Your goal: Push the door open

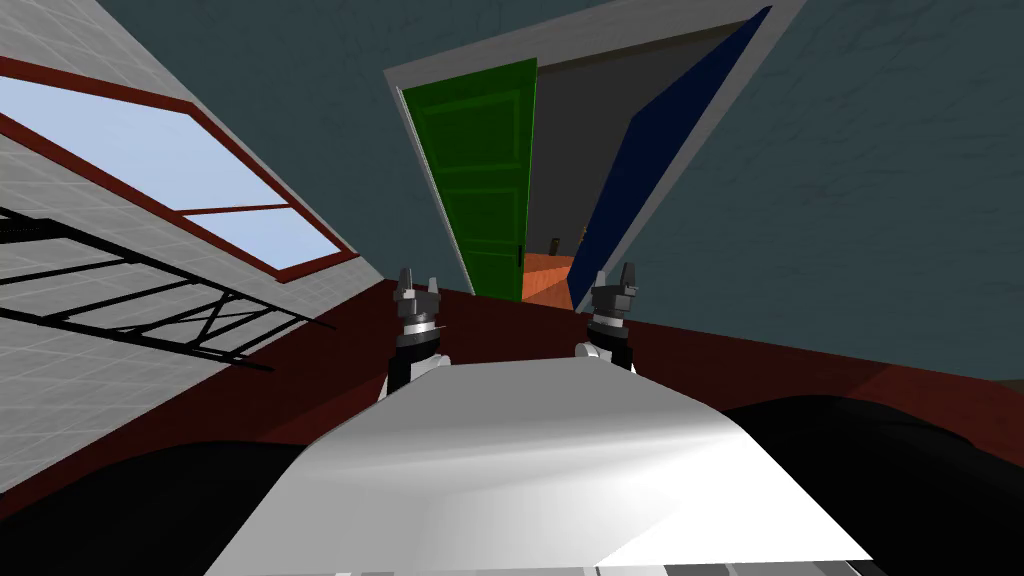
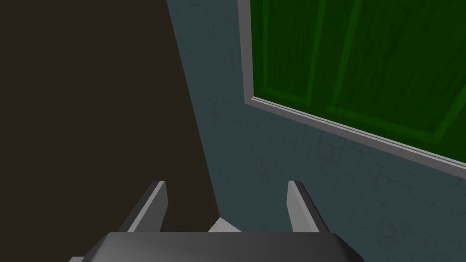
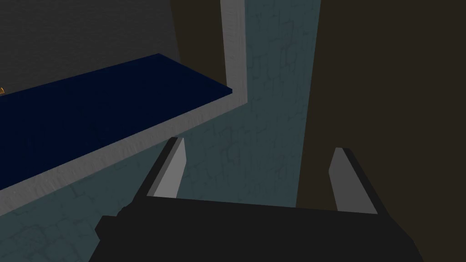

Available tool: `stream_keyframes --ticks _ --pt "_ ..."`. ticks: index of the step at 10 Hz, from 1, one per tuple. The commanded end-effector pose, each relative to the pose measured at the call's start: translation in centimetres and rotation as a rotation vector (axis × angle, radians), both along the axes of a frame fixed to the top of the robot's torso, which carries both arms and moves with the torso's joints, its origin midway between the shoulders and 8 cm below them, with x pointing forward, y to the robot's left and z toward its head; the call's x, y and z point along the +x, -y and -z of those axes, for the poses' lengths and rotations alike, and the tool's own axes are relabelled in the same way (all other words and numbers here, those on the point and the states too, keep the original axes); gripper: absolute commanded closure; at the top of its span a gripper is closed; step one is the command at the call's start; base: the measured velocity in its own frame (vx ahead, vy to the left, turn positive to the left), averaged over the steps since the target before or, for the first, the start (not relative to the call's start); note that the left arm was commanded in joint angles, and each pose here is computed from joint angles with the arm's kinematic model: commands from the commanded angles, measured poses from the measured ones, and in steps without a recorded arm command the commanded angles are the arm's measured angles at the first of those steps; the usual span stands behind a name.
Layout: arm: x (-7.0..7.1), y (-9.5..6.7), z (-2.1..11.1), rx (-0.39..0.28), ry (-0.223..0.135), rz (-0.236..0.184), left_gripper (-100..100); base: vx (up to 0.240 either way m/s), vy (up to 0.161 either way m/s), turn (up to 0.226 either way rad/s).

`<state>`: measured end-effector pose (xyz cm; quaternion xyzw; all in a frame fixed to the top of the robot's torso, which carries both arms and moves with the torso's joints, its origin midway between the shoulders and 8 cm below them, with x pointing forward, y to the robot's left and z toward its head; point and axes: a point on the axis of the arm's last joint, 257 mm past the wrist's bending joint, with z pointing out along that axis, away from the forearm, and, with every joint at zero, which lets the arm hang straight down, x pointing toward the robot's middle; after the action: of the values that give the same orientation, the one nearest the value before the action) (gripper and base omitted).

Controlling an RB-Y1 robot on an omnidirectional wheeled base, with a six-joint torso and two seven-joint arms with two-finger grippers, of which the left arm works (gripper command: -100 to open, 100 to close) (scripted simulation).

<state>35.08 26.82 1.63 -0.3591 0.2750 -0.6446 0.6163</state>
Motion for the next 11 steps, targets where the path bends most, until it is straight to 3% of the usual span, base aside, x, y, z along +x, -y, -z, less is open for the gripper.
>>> stream_keyframes --ticks 1,11 --pt "0.5 0.0 0.8 -0.019 -0.008 0.018 -100 0.042 -0.005 -0.052" --pt "3.8 0.2 6.3 -0.167 -0.064 0.129 -100 0.085 -0.005 -0.059"
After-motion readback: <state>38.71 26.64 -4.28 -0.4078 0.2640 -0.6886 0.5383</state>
